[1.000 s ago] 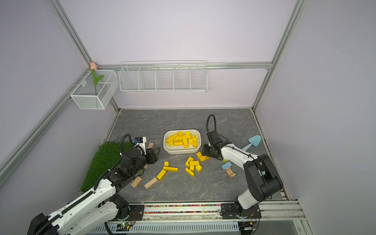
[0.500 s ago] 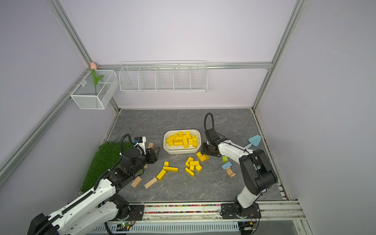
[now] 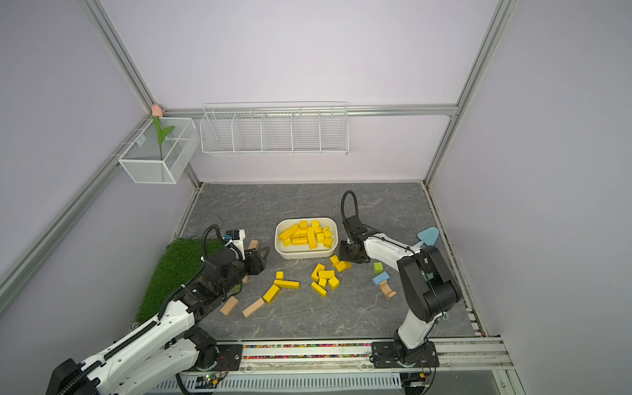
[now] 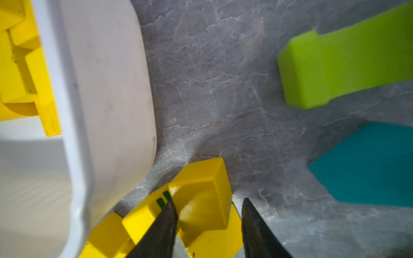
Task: Pick out the yellow building blocks
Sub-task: Pick up the building block from the center of the board.
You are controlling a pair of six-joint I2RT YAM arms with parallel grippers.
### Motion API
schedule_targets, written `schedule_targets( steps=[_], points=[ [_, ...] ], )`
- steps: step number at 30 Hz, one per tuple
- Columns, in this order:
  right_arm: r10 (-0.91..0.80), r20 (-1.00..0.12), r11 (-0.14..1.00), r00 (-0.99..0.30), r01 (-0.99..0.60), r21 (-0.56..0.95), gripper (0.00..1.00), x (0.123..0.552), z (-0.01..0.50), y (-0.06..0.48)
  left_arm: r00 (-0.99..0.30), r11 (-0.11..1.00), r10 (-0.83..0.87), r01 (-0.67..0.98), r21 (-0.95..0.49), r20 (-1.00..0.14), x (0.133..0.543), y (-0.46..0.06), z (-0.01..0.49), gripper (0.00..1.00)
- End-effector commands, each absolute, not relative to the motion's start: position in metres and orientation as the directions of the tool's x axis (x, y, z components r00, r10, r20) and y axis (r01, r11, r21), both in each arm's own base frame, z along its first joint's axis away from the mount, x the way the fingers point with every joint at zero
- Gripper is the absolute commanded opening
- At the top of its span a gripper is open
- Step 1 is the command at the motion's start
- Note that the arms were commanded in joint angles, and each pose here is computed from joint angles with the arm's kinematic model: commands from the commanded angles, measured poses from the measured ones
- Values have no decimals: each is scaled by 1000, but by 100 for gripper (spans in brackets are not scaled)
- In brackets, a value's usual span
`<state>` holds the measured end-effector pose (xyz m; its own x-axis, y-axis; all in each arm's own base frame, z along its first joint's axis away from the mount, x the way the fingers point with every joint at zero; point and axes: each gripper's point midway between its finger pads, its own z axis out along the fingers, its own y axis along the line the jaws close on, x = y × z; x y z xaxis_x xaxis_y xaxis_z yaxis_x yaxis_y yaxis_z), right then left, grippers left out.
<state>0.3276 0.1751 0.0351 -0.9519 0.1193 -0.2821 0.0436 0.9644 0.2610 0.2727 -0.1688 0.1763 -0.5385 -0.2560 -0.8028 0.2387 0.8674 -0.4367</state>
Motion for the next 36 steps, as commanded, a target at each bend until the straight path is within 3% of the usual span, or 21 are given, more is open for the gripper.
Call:
schedule_targets(
  steps=[1,15,20,36],
  points=[
    [123,-282,970,-951,55,238,45,326,38,172,-537,863,-276,227,-451,-797,273,-166,175,60],
    [124,-291,968,-949,51,245,38,327,40,173,-538,862,-278,226,-454,-796,273,-167,176,60],
    [125,-291,968,-948,52,245,46,326,40,172,-539,863,-277,225,-453,-795,273,-167,175,60],
    [134,-356,968,-925,44,248,46,336,49,171,-541,862,-277,225,-453,-794,274,-167,174,60]
  ],
)
